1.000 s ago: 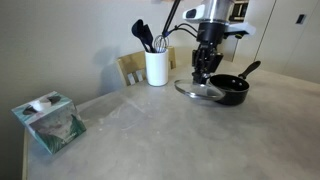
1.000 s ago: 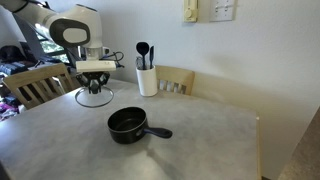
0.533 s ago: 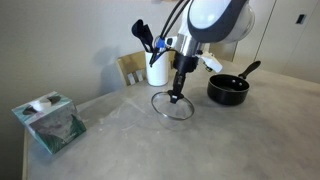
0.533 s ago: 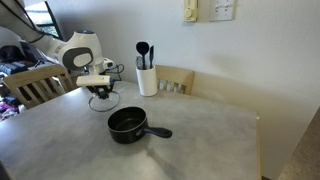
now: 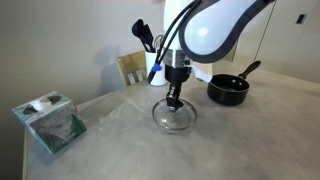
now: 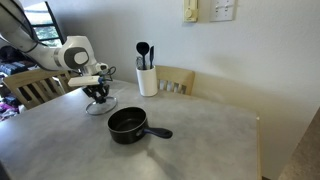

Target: Remove the lid off of the pot and put it on the table

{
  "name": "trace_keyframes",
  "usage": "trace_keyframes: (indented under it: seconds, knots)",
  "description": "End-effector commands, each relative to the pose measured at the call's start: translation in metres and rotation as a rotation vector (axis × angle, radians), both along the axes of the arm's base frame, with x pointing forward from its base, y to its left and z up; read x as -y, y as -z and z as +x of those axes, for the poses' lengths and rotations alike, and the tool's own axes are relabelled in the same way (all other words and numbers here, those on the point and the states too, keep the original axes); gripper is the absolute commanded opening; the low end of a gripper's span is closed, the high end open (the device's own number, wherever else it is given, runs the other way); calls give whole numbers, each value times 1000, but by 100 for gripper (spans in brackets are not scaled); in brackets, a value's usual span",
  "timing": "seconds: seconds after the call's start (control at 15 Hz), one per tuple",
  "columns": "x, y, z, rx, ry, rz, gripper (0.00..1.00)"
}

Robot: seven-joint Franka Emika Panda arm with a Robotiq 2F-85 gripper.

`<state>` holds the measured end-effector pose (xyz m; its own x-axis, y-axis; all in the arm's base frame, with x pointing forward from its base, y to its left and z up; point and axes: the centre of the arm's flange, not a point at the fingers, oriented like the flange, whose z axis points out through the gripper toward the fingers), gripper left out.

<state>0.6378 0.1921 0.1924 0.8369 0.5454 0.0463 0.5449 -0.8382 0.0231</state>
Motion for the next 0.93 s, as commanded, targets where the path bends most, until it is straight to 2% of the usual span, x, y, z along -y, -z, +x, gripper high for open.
trace_keyframes:
  seconds: [0.0,0.13,0.33,0.6,0.87]
  knots:
    - [-6,-8,10,-81,-15,-36,16]
    - [-10,-6,4,-134,-27,-46,16]
    - [-20,1,-6,-166,-36,-40,16]
    - [-32,25,-14,-141,-28,-31,16]
    - [-2,30,6,-102,3,-25,16]
